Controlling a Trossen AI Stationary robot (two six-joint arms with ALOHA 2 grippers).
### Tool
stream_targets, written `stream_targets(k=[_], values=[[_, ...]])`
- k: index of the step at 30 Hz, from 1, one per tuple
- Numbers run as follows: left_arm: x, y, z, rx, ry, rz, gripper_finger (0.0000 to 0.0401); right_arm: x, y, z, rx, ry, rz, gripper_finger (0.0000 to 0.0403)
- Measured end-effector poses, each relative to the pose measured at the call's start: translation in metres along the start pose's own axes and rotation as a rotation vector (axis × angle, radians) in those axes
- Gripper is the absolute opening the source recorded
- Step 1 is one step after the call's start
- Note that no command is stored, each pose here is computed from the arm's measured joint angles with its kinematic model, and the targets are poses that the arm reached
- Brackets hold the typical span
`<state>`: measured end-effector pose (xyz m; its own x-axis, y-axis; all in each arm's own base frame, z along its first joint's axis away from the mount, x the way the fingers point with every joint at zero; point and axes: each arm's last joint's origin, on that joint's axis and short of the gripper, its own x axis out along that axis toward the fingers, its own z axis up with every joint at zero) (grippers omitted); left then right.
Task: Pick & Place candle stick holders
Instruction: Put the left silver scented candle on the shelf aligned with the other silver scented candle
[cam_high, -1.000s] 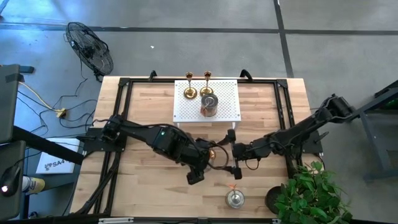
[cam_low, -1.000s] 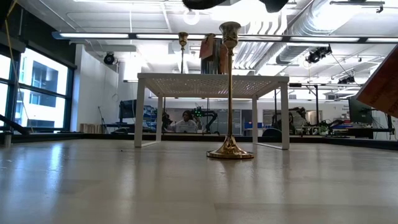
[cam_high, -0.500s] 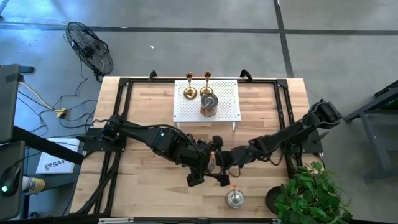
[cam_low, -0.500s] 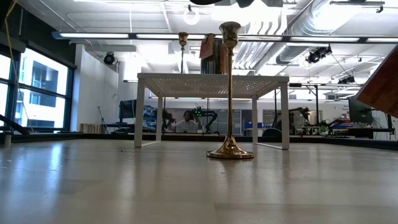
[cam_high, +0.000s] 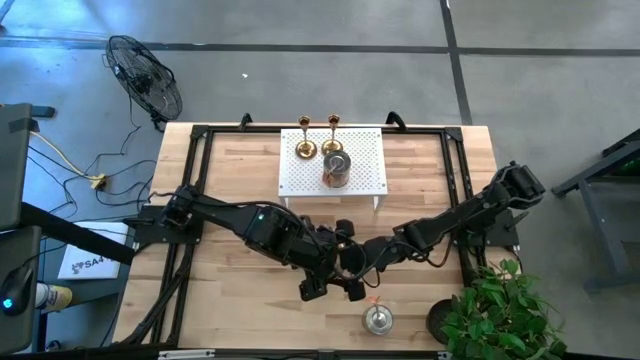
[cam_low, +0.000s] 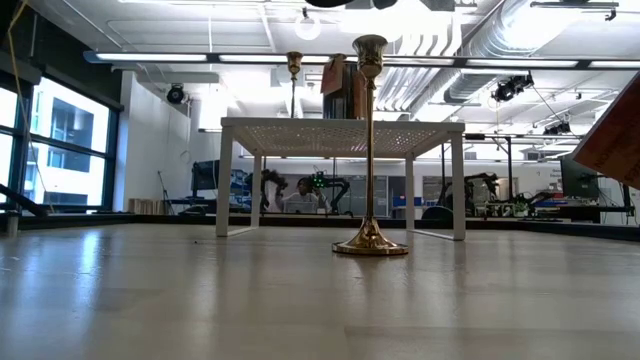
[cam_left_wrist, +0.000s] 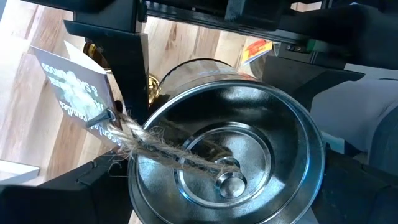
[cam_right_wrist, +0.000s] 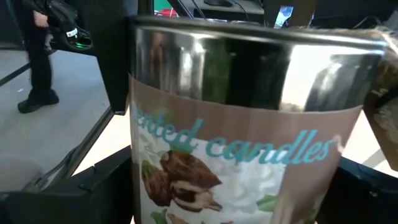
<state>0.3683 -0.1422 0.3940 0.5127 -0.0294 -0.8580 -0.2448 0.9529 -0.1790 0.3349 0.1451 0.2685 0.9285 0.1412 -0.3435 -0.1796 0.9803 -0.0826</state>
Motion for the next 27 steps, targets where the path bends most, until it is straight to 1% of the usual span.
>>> stream_targets(k=[5, 8, 12, 15, 18, 20, 22, 24, 27], values=[[0.0, 0.0, 0.0, -0.016, -0.001, -0.002, 0.036, 0.0, 0.0, 0.0, 0.006, 0.004, 0.008, 0.0354], [0.0, 0.0, 0.0, -0.019, -0.002, -0.004, 0.0384, 0.0, 0.0, 0.0, 0.005, 0.009, 0.009, 0.0354], [0.001, -0.001, 0.0, -0.024, 0.008, -0.023, 0.0359, 0.0, 0.001, -0.001, 0.011, 0.015, 0.013, 0.0354], [0.001, -0.001, 0.001, -0.024, -0.001, -0.019, 0.0357, 0.0, 0.001, -0.001, 0.012, 0.015, 0.011, 0.0354], [-0.001, -0.001, 0.001, 0.01, -0.003, -0.031, 0.0379, -0.001, 0.001, -0.001, 0.006, 0.016, 0.004, 0.0354], [-0.007, -0.001, 0.001, 0.042, 0.005, -0.086, 0.039, -0.001, 0.001, -0.001, -0.006, 0.014, 0.005, 0.0354], [-0.016, 0.0, 0.002, 0.038, -0.018, -0.119, 0.0384, -0.003, 0.003, 0.002, -0.011, 0.004, -0.003, 0.0354], [-0.028, 0.001, 0.003, 0.038, -0.067, -0.133, 0.0378, -0.007, 0.004, 0.005, -0.015, -0.009, -0.023, 0.0354], [-0.052, 0.005, 0.004, 0.045, -0.169, -0.134, 0.0379, -0.019, 0.001, 0.015, -0.025, -0.037, -0.068, 0.0354]])
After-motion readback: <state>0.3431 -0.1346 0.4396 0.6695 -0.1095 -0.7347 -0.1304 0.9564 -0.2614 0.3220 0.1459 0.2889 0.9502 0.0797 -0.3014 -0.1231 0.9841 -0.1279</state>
